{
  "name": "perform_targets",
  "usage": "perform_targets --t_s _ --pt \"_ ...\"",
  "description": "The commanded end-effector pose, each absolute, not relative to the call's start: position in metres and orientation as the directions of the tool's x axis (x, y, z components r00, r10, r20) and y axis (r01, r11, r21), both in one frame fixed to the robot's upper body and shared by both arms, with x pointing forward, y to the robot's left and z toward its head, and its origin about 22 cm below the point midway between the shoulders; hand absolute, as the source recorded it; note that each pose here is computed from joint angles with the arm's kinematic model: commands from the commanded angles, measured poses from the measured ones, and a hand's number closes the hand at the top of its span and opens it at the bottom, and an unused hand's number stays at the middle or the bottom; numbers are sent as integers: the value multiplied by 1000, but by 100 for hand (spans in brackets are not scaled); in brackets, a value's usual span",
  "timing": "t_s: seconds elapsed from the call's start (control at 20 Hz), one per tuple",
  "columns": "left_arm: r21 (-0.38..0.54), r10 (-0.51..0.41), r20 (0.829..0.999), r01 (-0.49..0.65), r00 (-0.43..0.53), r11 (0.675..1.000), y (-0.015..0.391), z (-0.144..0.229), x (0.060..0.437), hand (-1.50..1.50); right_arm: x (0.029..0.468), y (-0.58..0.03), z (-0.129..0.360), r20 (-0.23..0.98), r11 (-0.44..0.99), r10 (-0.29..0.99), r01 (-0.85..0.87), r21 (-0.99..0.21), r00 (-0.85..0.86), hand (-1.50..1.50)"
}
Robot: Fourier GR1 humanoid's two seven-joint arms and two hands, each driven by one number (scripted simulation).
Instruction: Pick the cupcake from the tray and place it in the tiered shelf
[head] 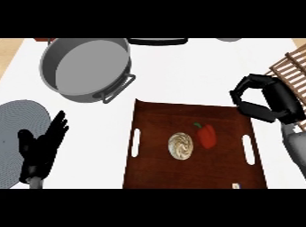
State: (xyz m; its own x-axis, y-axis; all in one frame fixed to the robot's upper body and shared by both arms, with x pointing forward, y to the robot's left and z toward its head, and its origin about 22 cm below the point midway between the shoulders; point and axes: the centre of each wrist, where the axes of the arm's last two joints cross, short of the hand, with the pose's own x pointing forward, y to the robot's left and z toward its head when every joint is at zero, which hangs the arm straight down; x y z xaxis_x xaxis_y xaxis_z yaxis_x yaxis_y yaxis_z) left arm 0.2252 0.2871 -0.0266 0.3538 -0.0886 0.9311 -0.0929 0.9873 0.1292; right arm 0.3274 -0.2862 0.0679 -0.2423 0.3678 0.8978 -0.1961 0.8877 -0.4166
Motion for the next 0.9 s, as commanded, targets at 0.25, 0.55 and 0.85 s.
perform_targets --t_s 0.25,0.55,0.85 --pt "42 -8 904 -70 427 997 297 -42 249 0 342 -354 39 908 814 360 -404 -417 -214 -150" --pt "52 -12 900 -80 435 995 292 -27 244 0 335 -336 58 888 680 392 -574 -457 -242 -150" --pt "39 3 897 -87 441 995 297 -27 234 0 311 -290 98 809 524 520 -646 -555 -273 -150"
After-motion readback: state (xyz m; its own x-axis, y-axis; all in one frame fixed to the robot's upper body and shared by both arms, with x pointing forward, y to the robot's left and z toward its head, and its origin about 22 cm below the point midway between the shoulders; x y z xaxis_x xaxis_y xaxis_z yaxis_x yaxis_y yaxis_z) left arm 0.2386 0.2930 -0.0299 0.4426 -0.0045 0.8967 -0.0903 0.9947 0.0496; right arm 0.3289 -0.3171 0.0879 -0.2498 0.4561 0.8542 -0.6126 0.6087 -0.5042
